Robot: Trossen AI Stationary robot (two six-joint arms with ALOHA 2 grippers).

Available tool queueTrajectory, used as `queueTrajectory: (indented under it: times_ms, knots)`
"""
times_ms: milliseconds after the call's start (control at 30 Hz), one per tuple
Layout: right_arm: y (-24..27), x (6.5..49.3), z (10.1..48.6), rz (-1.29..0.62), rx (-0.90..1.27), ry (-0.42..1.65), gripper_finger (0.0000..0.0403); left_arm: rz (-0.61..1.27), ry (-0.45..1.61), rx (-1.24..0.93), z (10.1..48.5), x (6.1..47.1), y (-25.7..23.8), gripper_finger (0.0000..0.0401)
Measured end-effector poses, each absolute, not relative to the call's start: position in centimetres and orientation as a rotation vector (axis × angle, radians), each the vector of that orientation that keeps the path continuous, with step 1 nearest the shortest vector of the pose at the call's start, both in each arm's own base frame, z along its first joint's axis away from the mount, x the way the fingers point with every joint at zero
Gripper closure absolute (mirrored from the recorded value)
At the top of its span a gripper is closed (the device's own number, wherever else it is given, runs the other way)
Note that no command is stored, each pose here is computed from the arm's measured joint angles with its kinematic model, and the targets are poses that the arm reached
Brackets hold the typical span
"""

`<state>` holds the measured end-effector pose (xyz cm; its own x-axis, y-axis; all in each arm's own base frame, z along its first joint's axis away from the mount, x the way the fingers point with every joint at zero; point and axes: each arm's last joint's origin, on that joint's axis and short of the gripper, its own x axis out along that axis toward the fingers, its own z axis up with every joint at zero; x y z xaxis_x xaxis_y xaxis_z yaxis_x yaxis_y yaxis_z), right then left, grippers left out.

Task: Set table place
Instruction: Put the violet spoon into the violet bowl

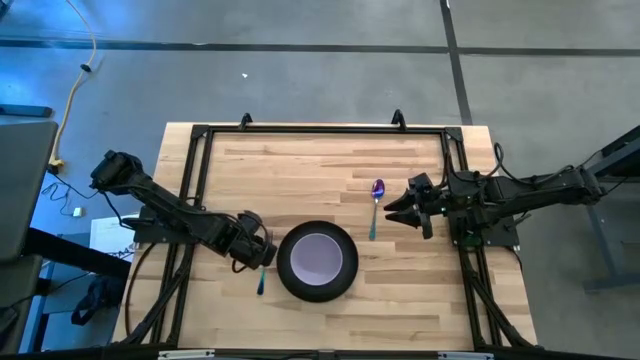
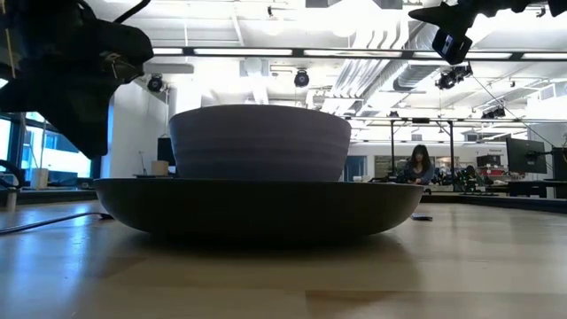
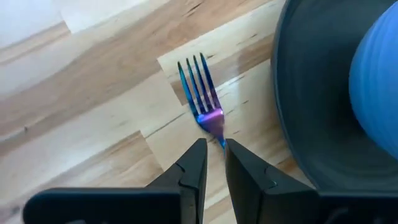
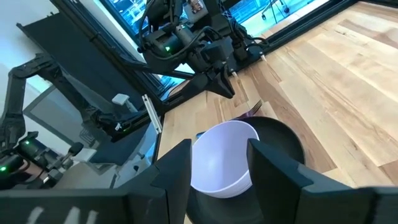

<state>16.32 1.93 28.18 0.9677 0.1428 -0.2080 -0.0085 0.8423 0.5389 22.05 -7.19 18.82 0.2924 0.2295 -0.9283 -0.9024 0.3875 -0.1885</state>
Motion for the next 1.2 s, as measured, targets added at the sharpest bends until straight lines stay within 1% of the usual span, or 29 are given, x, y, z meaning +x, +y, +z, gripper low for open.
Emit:
queueTrajectory:
  times_ms: [100, 233, 367, 567, 767, 900, 1067, 1200]
  knots:
    - [1.9, 16.3, 28.2, 0.081, 0.565, 0.246, 0.0256, 0.868, 0.95, -0.788, 19.1, 21.9, -7.3, 0.0354]
    - [1.9, 16.3, 28.1, 0.08, 0.557, 0.249, 0.0256, 0.849, 0.792, -0.668, 20.1, 21.1, -8.4, 0.0355]
    - [1.9, 16.3, 28.1, 0.079, 0.556, 0.255, 0.0256, 0.843, 0.646, -0.549, 21.5, 19.1, -9.3, 0.0355]
    - [1.8, 16.3, 28.1, 0.049, 0.563, 0.245, 0.0256, 0.847, 0.512, -0.494, 23.1, 15.9, -9.8, 0.0355]
    - [1.8, 17.0, 28.1, -0.005, 0.602, 0.21, 0.0256, 0.736, 0.354, -0.429, 24.3, 14.1, -10.8, 0.0355]
    - [1.8, 17.9, 28.1, -0.025, 0.64, 0.18, 0.0256, 0.671, 0.305, -0.395, 24.7, 13.5, -11.5, 0.0355]
    - [1.9, 19.2, 27.9, -0.021, 0.707, 0.152, 0.0256, 0.616, 0.291, -0.362, 25.1, 13.1, -12.0, 0.0355]
    - [2.0, 20.2, 27.0, -0.04, 0.741, 0.195, 0.0256, 0.608, 0.298, -0.331, 25.2, 13.1, -12.0, 0.0355]
